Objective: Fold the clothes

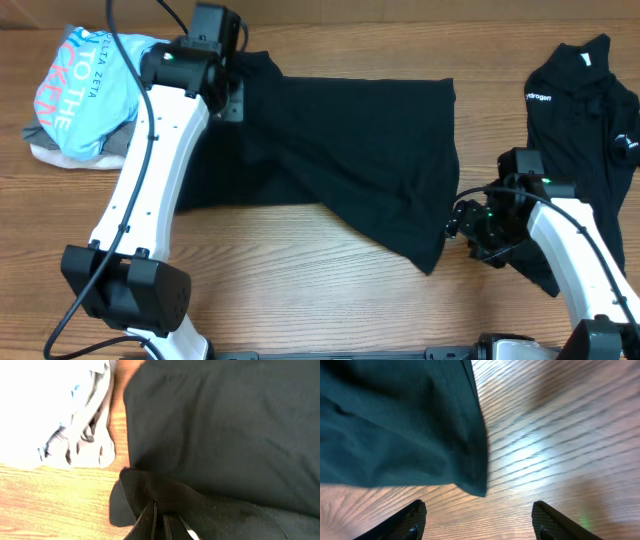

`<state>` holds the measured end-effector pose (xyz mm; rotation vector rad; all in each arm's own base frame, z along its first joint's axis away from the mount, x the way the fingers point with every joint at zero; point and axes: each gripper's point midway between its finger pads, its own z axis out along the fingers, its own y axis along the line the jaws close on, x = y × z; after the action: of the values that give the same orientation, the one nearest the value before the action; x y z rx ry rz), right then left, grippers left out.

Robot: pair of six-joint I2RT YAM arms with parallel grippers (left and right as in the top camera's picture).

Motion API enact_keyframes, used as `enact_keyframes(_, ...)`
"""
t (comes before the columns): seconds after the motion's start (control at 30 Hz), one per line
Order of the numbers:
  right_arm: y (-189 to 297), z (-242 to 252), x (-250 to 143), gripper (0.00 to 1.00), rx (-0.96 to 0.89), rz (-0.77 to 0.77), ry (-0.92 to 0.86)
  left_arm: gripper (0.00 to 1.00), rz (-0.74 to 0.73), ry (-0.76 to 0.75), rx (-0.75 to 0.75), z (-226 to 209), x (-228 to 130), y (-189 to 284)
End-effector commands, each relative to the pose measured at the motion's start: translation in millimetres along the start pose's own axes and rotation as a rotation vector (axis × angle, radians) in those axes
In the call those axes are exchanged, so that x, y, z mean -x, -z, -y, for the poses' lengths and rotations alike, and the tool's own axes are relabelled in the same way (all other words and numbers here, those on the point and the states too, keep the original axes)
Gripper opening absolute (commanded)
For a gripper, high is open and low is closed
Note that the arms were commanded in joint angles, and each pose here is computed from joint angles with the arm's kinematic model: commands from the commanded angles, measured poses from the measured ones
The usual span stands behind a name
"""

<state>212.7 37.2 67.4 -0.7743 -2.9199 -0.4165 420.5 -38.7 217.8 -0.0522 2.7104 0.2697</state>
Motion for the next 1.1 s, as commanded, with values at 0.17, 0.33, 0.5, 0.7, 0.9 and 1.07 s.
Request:
enact_keyframes(0.17, -15.9, -24.0, -16.0, 0.72, 0.012, -0.017, 0.106, 0.04, 0.069, 0.041, -0.029, 0.8, 18.6, 17.8)
enact_keyframes(0.33, -41.0, -11.7, -30.0, 0.69, -0.024, -0.043, 0.049, 0.04, 0.068, 0.04, -0.029, 0.7, 18.1, 17.7)
enact_keyframes(0.5, -64.5, -0.8, -35.1, 0.62, -0.018, -0.039, 0.005, 0.04, 0.062, 0.039, -0.027, 0.4, 16.7, 17.6)
enact_keyframes(0.7, -76.1, -9.6, -34.4, 0.5, 0.041, -0.021, 0.017, 0.05, 0.054, 0.037, -0.026, 0.1, 14.8, 17.5)
enact_keyframes(0.9, -76.7, -11.2, -32.3, 0.46, 0.043, -0.011, 0.006, 0.04, 0.054, 0.037, -0.026, 0.2, 14.7, 17.5)
enact_keyframes(1.07, -77.0, -7.8, -37.1, 0.42, 0.028, -0.03, -0.038, 0.04, 0.047, 0.036, -0.041, 2.7, 13.2, 17.5)
